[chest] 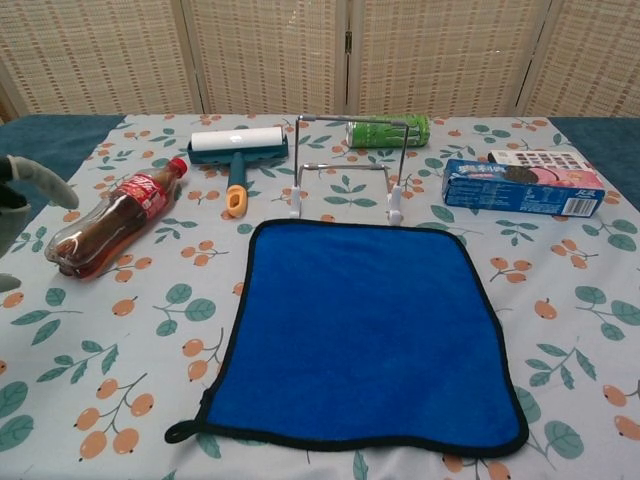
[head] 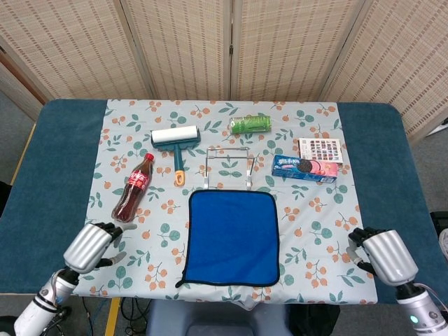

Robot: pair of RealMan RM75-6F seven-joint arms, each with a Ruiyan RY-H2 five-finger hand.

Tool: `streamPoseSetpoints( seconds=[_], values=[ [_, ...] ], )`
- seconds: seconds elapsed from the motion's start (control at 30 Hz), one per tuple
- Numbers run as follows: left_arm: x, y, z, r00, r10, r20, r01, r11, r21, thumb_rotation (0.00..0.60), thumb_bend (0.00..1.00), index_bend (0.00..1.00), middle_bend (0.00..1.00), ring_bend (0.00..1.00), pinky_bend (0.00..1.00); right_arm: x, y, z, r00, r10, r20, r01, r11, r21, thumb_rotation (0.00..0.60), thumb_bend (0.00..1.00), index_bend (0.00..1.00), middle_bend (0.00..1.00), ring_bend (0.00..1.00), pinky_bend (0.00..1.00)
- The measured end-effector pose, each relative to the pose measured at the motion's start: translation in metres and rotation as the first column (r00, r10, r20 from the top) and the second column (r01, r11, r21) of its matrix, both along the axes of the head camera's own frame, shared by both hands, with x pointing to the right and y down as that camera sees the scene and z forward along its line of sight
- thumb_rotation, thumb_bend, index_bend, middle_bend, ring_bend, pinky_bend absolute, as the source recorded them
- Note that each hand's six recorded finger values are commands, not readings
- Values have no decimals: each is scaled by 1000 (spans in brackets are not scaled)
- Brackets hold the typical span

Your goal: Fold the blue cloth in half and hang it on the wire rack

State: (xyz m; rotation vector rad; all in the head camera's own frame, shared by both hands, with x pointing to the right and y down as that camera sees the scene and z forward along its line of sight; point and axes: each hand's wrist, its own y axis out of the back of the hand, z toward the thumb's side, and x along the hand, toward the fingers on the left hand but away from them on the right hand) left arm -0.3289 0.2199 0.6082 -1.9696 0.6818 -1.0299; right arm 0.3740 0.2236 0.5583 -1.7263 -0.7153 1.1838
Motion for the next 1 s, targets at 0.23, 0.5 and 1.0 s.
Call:
streamPoseSetpoints(
  seconds=[0.23,0.5,1.0],
  values=[
    [51,19,19,974,222,-50,-224,974,-41,600,205,318,858,729,869,-34,6,17,993,-118,15,118,992,-51,600,356,497,767,807,924],
    [91,35,34,930,362,-72,-365,930,-42,600,205,331,901,770,882,-56,13,28,982,-185,41,188,978,-89,600,292,494,807,855,965],
    [117,50,67,888,456,-51,-459,888,-45,600,205,338,907,775,885,-56,17,33,982,-185,43,189,975,-119,600,283,490,815,862,971]
  ],
)
